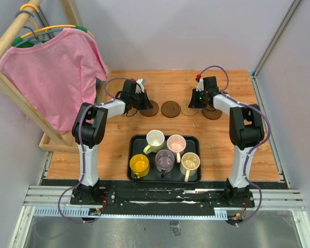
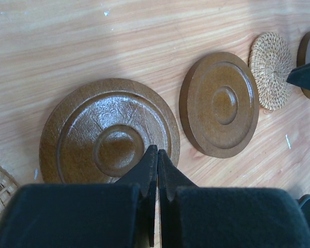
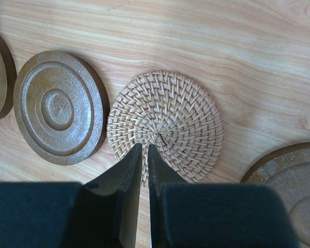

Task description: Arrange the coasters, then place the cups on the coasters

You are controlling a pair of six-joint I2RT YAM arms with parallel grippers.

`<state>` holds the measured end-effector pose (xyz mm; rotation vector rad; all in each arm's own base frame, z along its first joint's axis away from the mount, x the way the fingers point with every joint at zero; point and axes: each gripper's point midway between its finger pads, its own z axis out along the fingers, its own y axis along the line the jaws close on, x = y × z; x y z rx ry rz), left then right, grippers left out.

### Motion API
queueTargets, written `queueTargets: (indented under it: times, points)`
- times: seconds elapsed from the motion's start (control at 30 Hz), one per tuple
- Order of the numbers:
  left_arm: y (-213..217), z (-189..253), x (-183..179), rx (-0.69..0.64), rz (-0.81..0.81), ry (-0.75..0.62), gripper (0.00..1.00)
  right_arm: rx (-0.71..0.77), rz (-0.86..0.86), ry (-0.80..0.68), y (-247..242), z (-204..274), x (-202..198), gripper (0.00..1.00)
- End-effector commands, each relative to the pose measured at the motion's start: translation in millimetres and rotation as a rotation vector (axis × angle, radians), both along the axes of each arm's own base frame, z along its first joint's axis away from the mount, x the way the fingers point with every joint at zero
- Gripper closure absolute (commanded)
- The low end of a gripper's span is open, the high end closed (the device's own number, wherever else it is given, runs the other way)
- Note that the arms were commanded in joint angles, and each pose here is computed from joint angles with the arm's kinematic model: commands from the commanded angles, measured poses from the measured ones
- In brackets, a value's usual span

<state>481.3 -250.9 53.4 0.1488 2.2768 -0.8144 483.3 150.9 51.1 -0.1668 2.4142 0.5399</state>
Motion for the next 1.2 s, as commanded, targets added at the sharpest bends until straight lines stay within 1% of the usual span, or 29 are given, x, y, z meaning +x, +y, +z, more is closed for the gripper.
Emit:
queueTargets:
  times: [0.0, 0.27, 0.43, 0.77, 1.17]
  points:
    - [-3.9, -3.1, -1.8, 0.010, -0.021, 0.008, 1.00, 0.025, 0.013, 0.016, 5.0, -8.5, 2.8, 0.89]
    - [-0.7, -16.9, -3.1, 0.032, -0.004, 0.036, 0.99, 0.019, 0.008, 0.056, 2.5, -21.3, -2.1, 0.89]
    - [-0.3, -18.6, -3.3, 0.036, -0.003, 0.038, 0.99, 0.002, -0.019, 0.089, -4.1, -29.3, -11.1, 0.90]
    - [2.2, -17.7, -3.6, 0.046, 0.002, 0.033, 0.99, -0.035, -0.062, 0.111, -15.8, -29.6, -26.6, 0.91]
    - [3.2, -11.9, -3.0, 0.050, 0.000, 0.017, 0.99, -0.067, -0.081, 0.084, -21.2, -20.8, -16.7, 0.91]
